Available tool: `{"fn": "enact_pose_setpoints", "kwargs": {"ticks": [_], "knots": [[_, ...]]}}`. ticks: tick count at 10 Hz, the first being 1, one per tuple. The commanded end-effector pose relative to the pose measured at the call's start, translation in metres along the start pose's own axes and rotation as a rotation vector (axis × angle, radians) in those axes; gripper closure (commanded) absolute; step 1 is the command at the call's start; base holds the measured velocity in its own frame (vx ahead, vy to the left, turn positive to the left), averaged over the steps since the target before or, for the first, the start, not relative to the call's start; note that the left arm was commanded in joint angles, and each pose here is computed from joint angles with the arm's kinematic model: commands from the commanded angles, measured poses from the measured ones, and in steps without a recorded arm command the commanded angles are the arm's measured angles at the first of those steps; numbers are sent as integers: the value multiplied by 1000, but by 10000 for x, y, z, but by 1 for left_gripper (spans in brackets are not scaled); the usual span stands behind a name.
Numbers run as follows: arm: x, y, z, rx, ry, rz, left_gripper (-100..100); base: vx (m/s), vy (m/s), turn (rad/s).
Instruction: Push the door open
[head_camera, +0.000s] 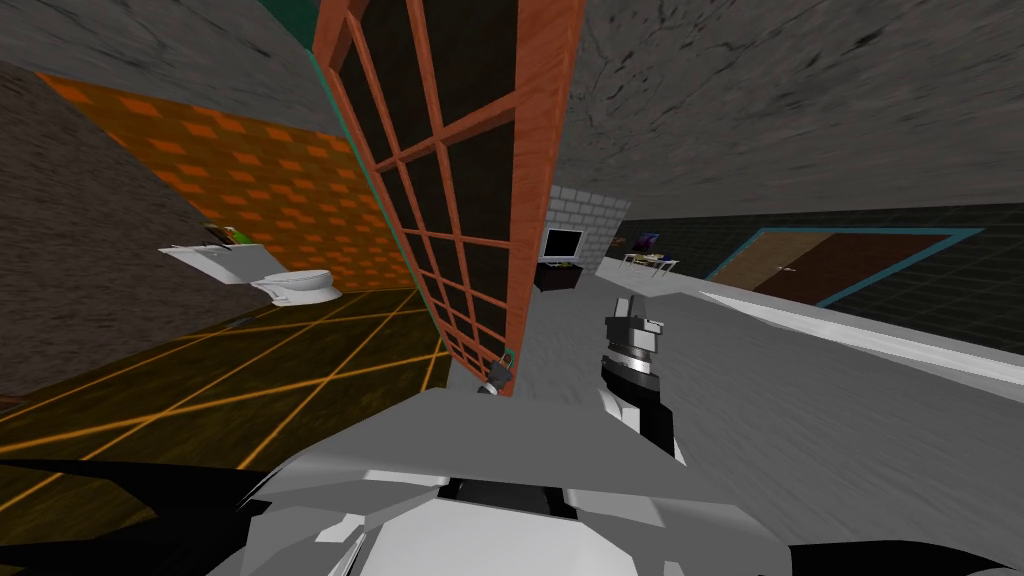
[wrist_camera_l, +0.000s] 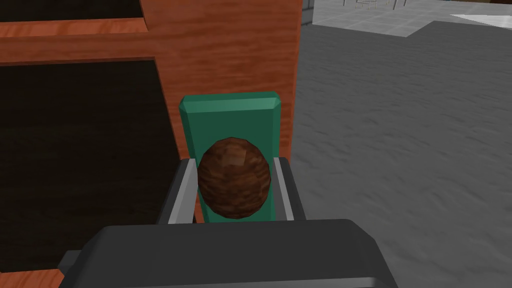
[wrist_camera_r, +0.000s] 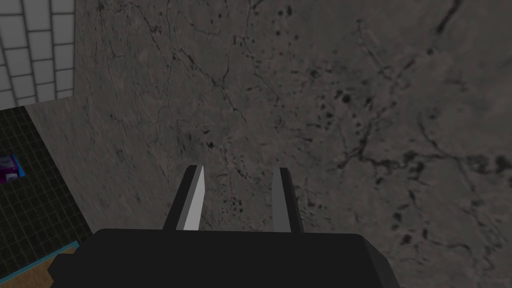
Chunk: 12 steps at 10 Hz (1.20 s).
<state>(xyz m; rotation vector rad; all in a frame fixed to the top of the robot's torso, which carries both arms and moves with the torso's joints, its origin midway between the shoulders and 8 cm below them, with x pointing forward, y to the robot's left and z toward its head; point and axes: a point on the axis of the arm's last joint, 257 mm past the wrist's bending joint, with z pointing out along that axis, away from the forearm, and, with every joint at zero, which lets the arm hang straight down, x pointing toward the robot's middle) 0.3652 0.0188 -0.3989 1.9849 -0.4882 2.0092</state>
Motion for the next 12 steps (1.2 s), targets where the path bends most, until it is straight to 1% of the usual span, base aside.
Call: {"fn": "enact_pose_setpoints", "kwargs": {"ticks": [1,2,3,4,5,6,9,11,12], "knots": [[6,-1,0,1,2,-1,100,-11,5,5],[6,-1,0,1,2,-1,100,-6,1,3],[-16,-72,8,25,-5,-6,100,90,-67,40],[-15,-98,16,34,-5,-8,100,129,-134,57],[-13,-157,33,55,-5,-13,100,170,-135,57],[-12,-189,42,66,-5,-16,100,179,-137,48],[-11,-384,83,136,-5,-34,100,194,-180,71],[-14,-485,98,174,-6,-45,100,206,-175,60],[-46,-448,64,160,-12,-40,100,98,-88,39]]}}
